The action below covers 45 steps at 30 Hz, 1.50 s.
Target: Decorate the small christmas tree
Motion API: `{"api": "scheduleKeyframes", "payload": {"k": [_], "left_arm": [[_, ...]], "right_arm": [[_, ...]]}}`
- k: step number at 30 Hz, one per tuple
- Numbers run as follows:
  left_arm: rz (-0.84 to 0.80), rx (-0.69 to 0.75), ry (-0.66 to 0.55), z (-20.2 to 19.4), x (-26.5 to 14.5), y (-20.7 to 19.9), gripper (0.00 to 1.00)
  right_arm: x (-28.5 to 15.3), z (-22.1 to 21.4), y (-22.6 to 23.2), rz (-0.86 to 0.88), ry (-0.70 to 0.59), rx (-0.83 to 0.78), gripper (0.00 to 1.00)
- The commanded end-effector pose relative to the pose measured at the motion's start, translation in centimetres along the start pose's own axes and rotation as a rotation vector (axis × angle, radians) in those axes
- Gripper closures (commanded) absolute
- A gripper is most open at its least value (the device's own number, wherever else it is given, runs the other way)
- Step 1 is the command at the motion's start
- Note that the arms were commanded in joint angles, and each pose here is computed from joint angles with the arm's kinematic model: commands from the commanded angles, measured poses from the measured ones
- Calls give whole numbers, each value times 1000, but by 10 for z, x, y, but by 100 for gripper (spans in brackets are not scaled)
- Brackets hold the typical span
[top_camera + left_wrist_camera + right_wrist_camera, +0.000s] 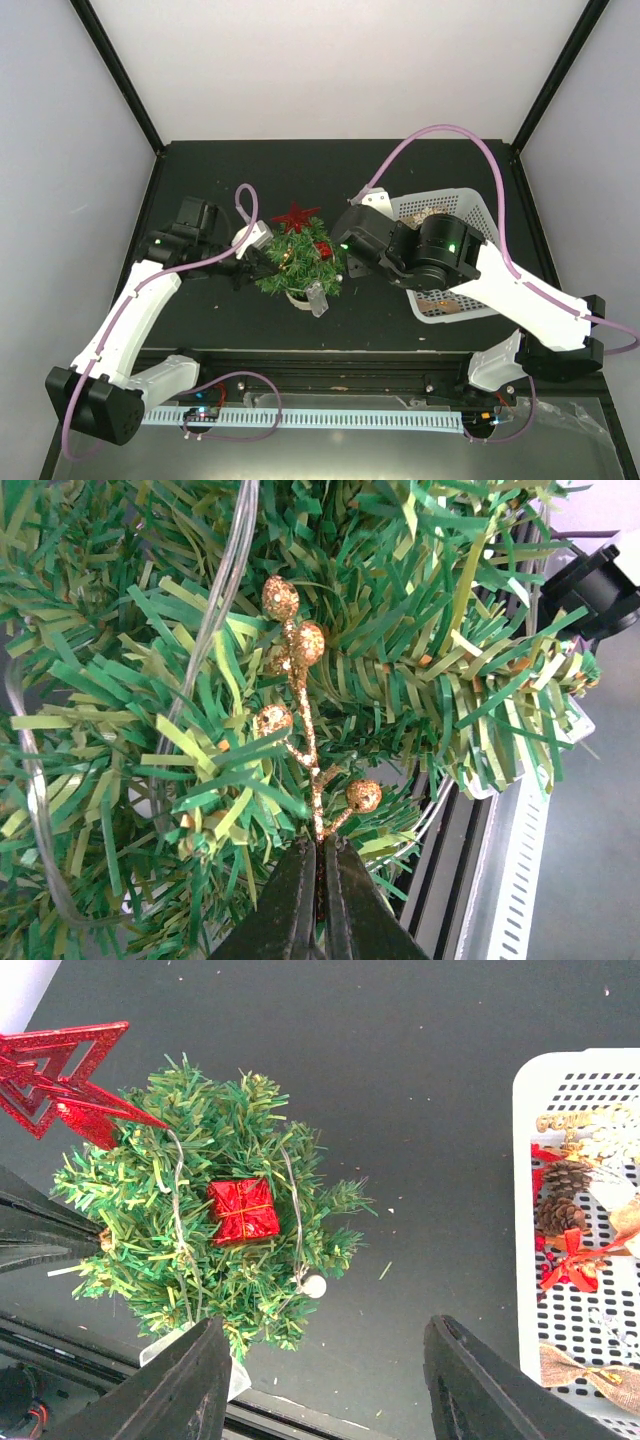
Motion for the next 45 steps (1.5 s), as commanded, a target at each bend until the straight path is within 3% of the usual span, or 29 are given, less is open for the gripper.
{"api": "scheduleKeyframes", "payload": {"k": [1, 5, 12, 16, 34, 45], "left_arm": [[32, 33, -15, 2, -2, 1, 98], [40, 36, -19, 4, -3, 1, 95], [22, 44, -30, 10, -7, -5, 71], [22, 47, -27, 12, -7, -6, 63], [168, 107, -54, 21, -24, 1, 61], [93, 90, -71, 38, -16, -1, 60]], "right_arm": [[1, 4, 0, 10, -16, 8, 45], [3, 3, 1, 13, -9, 2, 45], [5, 6, 2, 18, -9, -4, 45], [7, 6, 2, 18, -8, -5, 45], [13, 6, -2, 18, -5, -9, 45], [18, 5, -2, 21, 0, -5, 45]]}}
Point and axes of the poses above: each gripper's point midway between its finger pads, its own x axis out along the fingers, its own y axis along the line the jaws close on, z = x × y, the point moved 2 cm from there along -x, back along the fingers, and after that the axes turned 14 degrees about -x, right-handed, at the moved point
